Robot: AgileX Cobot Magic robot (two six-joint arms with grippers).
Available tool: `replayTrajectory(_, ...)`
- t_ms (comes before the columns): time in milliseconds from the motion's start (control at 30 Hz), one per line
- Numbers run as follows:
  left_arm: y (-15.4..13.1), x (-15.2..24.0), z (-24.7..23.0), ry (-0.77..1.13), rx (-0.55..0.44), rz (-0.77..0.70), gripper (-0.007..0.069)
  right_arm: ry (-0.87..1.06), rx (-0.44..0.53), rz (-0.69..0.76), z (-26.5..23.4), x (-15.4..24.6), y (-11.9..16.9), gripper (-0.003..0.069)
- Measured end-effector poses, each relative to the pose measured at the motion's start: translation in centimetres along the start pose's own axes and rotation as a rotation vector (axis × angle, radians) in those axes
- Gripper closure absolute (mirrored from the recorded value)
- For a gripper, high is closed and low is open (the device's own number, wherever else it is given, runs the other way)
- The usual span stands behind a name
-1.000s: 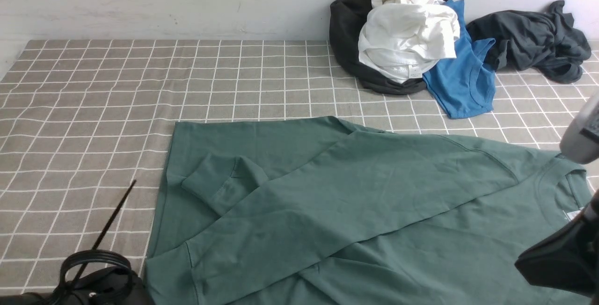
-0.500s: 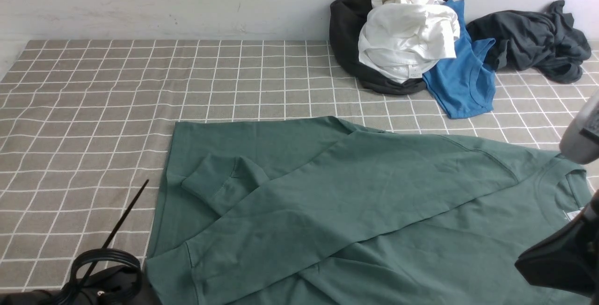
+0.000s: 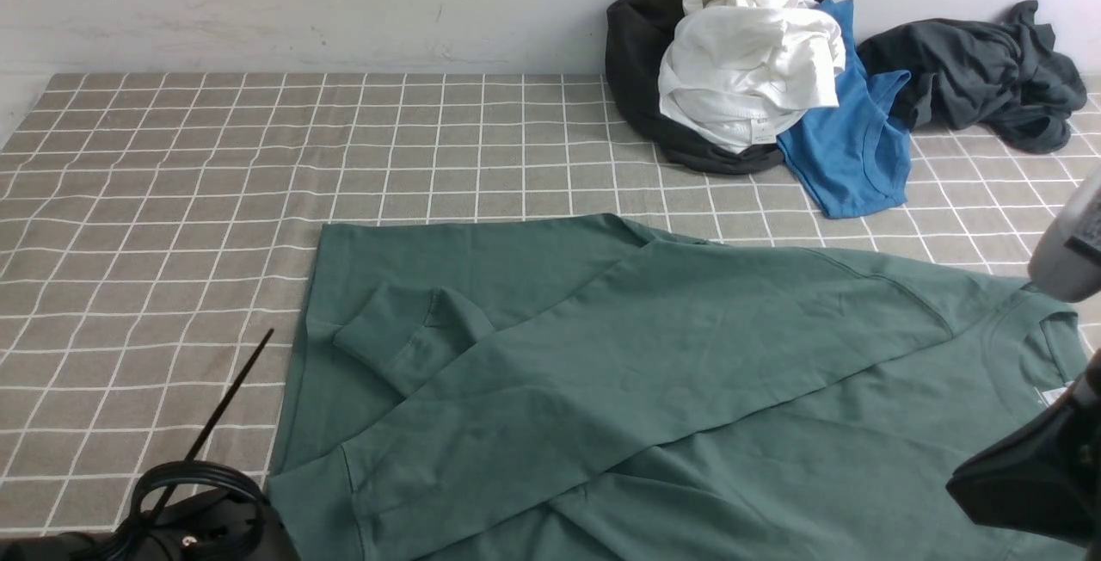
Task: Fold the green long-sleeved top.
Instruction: Use both arms simultaneously to clamp the lower edge of the clothing fabric
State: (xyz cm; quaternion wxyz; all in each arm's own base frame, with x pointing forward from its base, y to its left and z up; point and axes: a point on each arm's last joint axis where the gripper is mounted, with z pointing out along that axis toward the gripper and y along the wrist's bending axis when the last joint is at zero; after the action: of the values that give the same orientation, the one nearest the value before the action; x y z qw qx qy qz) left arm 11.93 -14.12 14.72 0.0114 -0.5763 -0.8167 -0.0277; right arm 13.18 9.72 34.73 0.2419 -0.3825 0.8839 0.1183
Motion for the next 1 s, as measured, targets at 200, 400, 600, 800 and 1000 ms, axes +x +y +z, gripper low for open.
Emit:
replayTrajectory(200,-0.2,-0.5,-0.9,0.014,0.046,-0.042,0.0612,0.001,0.003,-0.01,0.0,0.0,0.0,0.0673)
replayTrajectory(400,0.8,0.2,-4.2,0.019,0.068,-0.108,0.0612,0.011,0.03,-0.046,0.0,0.1,-0.3,0.0662)
replayTrajectory(600,2.4,3.0,-5.6,0.067,0.106,-0.172,0.0611,0.123,0.018,-0.164,2.5,2.2,-0.2,0.0507)
replayTrajectory(800,3.1,3.5,-5.7,0.06,0.112,-0.216,0.0609,0.3,0.046,-0.222,6.4,6.4,-0.7,0.0208)
replayTrajectory(1000,3.3,3.2,-5.7,0.027,0.094,-0.218,0.0609,0.343,0.177,-0.283,8.9,8.9,-2.0,0.0053)
